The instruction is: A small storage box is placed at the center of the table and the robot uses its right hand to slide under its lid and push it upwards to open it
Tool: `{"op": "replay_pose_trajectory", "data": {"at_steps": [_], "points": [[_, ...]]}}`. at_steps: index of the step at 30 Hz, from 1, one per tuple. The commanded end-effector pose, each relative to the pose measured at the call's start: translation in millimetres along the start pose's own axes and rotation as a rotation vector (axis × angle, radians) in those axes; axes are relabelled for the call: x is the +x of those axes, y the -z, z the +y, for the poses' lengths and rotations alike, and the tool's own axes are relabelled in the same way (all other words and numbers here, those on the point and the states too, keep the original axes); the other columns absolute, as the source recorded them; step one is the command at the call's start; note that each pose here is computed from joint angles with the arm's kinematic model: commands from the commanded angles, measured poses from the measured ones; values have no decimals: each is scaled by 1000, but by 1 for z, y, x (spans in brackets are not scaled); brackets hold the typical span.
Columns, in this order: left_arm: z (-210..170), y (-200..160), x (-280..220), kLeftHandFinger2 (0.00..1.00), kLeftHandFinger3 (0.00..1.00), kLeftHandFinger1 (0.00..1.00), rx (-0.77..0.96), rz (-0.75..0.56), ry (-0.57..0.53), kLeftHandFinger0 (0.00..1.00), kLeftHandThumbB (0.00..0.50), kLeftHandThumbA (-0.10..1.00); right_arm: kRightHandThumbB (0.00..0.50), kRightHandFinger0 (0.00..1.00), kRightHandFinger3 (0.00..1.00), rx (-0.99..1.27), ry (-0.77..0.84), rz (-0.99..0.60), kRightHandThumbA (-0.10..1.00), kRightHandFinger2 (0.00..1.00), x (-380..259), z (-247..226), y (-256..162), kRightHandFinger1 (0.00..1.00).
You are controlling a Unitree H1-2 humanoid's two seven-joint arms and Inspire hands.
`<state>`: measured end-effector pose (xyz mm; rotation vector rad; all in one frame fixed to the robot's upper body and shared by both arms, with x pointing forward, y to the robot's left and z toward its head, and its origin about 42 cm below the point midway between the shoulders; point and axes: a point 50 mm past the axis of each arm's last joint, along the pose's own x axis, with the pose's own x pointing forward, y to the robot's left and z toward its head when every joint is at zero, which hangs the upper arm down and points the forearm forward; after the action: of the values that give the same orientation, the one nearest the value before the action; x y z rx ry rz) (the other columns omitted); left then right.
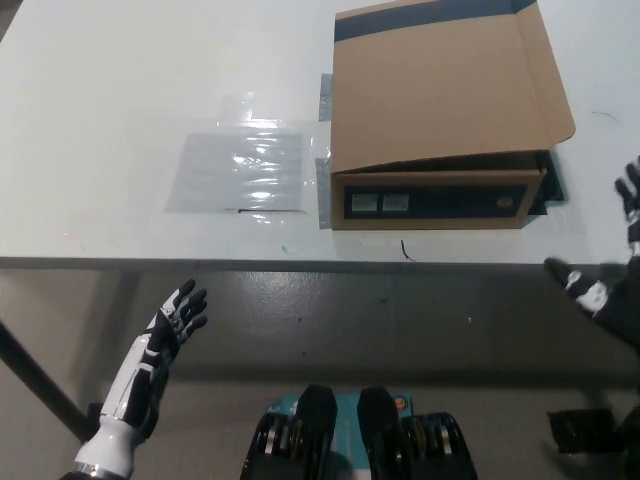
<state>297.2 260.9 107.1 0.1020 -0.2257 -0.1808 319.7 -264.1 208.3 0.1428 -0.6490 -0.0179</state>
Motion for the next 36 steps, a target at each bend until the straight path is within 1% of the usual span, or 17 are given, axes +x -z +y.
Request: {"op": "replay_pose_trajectory", "data": {"at_steps": [1,4,7,8,10,13,15,16,18,20,22,25,29,31,36], "points": [[2,-9,1,1000,1000,1000,24,-43,20,1000,323,1000,238,1000,1000,137,45,-45,1000,1000,29,-9,-14,1000],[2,-7,1,1000,1000,1000,20,-45,23,1000,332,1000,245,1000,1000,193,60,-40,1000,1000,46,-13,-14,1000],[2,-7,2,1000,1000,1000,29,-44,23,1000,329,1000,253,1000,1000,225,68,-31,1000,1000,55,-15,-13,1000],[2,-7,2,1000,1000,1000,32,-42,26,1000,330,1000,271,1000,1000,245,71,-29,1000,1000,61,-16,-12,1000],[3,-7,2,1000,1000,1000,27,-40,27,1000,330,1000,281,1000,1000,267,74,-25,1000,1000,67,-18,-10,1000],[2,-5,2,1000,1000,1000,22,-38,16,1000,354,1000,284,1000,1000,306,91,-20,1000,1000,80,-19,-6,1000],[2,-5,2,1000,1000,1000,21,-36,16,1000,357,1000,286,1000,1000,321,95,-15,1000,1000,86,-19,-4,1000],[2,-4,1,1000,1000,1000,18,-35,13,1000,348,1000,292,1000,1000,364,98,-2,1000,1000,92,-18,-1,1000],[2,-4,0,1000,1000,1000,19,-36,13,1000,336,1000,275,1000,1000,372,110,7,1000,1000,98,-16,1,1000],[2,-4,0,1000,1000,1000,17,-37,15,1000,317,1000,273,1000,1000,401,114,10,1000,1000,107,-14,6,1000],[2,-4,0,1000,1000,1000,16,-40,15,1000,317,1000,280,1000,1000,423,116,16,1000,1000,112,-12,8,1000],[2,-3,1,1000,1000,1000,19,-46,17,1000,320,1000,273,1000,1000,468,102,29,1000,1000,123,-8,14,1000],[0,-2,-2,1000,1000,1000,20,-39,24,1000,308,1000,279,1000,1000,545,112,52,1000,1000,129,-5,21,1000],[-1,-3,-3,1000,1000,1000,17,-39,24,1000,298,1000,270,1000,1000,561,124,66,1000,1000,130,-6,27,1000],[-2,-2,-1,1000,1000,1000,15,-32,28,1000,315,1000,259,1000,1000,580,141,83,1000,1000,133,-8,35,1000]]}}
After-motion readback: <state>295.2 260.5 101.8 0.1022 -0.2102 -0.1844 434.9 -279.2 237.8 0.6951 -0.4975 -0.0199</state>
